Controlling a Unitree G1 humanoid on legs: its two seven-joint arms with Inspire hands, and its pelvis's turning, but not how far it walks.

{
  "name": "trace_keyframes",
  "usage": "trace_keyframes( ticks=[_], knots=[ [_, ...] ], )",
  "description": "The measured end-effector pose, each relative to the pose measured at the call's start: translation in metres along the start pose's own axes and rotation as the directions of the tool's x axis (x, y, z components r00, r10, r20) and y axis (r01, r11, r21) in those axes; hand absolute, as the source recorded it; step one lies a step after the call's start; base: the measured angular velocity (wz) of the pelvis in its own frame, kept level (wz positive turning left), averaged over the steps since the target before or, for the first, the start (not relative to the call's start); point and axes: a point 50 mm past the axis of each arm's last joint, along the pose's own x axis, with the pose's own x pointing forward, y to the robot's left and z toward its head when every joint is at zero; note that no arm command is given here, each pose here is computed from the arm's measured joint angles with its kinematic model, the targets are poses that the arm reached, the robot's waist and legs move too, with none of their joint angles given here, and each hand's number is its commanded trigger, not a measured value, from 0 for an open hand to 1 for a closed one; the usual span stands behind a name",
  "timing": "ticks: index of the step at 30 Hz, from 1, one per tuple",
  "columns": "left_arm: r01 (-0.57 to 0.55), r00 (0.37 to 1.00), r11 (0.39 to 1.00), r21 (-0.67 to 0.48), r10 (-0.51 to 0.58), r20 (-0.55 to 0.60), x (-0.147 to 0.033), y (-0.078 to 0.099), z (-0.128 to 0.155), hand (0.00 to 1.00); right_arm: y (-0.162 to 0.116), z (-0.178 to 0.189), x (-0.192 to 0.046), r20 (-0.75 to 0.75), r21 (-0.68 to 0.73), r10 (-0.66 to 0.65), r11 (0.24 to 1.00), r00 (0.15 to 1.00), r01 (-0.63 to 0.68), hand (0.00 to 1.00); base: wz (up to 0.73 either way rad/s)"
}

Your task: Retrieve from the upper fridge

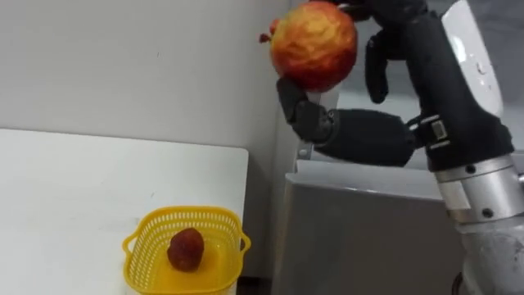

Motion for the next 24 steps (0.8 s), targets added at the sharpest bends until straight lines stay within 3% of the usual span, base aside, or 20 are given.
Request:
trace_keyframes(
  ticks=[6,14,24],
  knots=[
    [0.026,1.000,0.997,0.072,-0.027,0.005,0.001,-0.006,0.003,0.00,0.032,0.017,-0.004,0.053,0.026,0.120,0.992,0.991,-0.121,1.00,0.00],
    [0.050,0.999,0.996,0.076,-0.051,0.008,0.001,-0.006,0.005,0.00,0.044,0.022,-0.005,0.069,-0.016,0.193,0.981,0.979,-0.193,1.00,0.09],
    [0.052,0.998,0.996,0.077,-0.053,0.017,0.002,-0.002,0.012,0.00,0.088,-0.011,-0.021,-0.112,-0.089,0.419,0.899,0.901,-0.429,1.00,0.01]
  ],
)
